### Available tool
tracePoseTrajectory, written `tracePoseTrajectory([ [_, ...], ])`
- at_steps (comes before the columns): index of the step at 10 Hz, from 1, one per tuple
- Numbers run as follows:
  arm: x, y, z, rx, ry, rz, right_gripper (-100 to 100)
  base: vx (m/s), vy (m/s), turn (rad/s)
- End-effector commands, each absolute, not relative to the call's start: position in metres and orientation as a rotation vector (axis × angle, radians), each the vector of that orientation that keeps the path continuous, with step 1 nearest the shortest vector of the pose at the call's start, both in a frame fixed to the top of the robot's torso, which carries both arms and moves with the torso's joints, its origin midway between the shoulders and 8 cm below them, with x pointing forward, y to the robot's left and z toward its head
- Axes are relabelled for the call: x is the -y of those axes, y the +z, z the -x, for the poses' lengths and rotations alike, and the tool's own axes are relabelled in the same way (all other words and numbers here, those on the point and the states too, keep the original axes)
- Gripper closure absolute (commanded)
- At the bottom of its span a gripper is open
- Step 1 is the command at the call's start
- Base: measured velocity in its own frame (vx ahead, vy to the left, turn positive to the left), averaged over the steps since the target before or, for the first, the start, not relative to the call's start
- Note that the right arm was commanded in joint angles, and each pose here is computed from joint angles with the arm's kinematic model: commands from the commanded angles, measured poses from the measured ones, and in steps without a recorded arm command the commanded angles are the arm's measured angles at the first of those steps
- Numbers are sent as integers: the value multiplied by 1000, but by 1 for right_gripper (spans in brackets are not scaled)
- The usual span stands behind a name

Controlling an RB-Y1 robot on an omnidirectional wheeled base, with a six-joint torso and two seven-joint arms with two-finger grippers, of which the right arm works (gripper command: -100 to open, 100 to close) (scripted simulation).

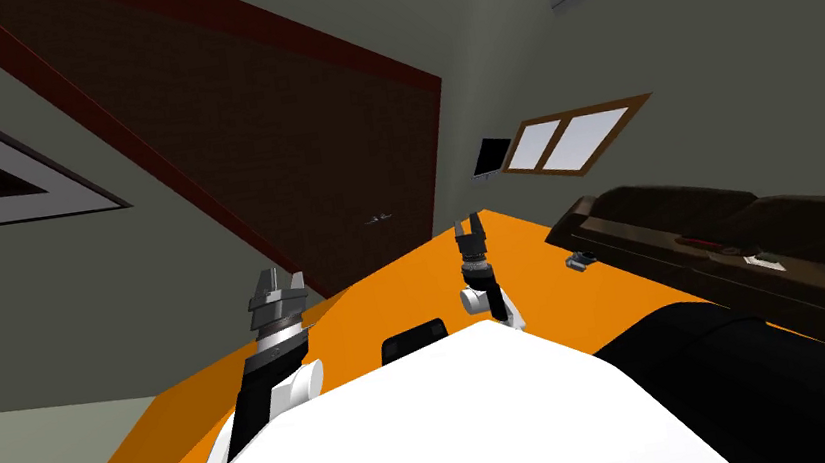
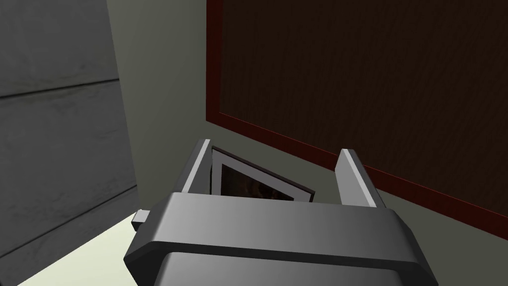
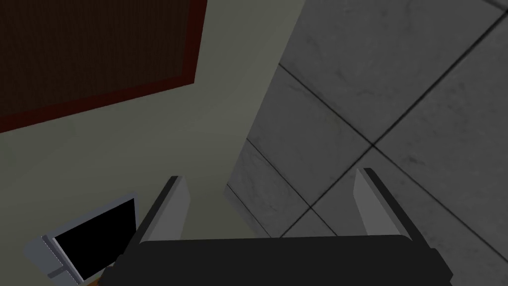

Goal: Pull the door open

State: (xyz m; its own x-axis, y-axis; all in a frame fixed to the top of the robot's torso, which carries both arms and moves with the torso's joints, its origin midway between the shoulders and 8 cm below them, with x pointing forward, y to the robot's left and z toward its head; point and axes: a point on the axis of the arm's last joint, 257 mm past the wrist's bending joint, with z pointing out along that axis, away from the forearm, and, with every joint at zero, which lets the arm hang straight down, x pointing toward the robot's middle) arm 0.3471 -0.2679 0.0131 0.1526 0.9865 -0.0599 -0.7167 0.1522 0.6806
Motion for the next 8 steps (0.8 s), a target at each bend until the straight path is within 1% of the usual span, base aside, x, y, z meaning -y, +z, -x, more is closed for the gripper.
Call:
tracePoseTrajectory([
  [1,273,1,-354,-594,1319,-591,-100,88,4,114],
  [8,288,-52,-384,-674,1296,-666,-100,92,-3,116],
])
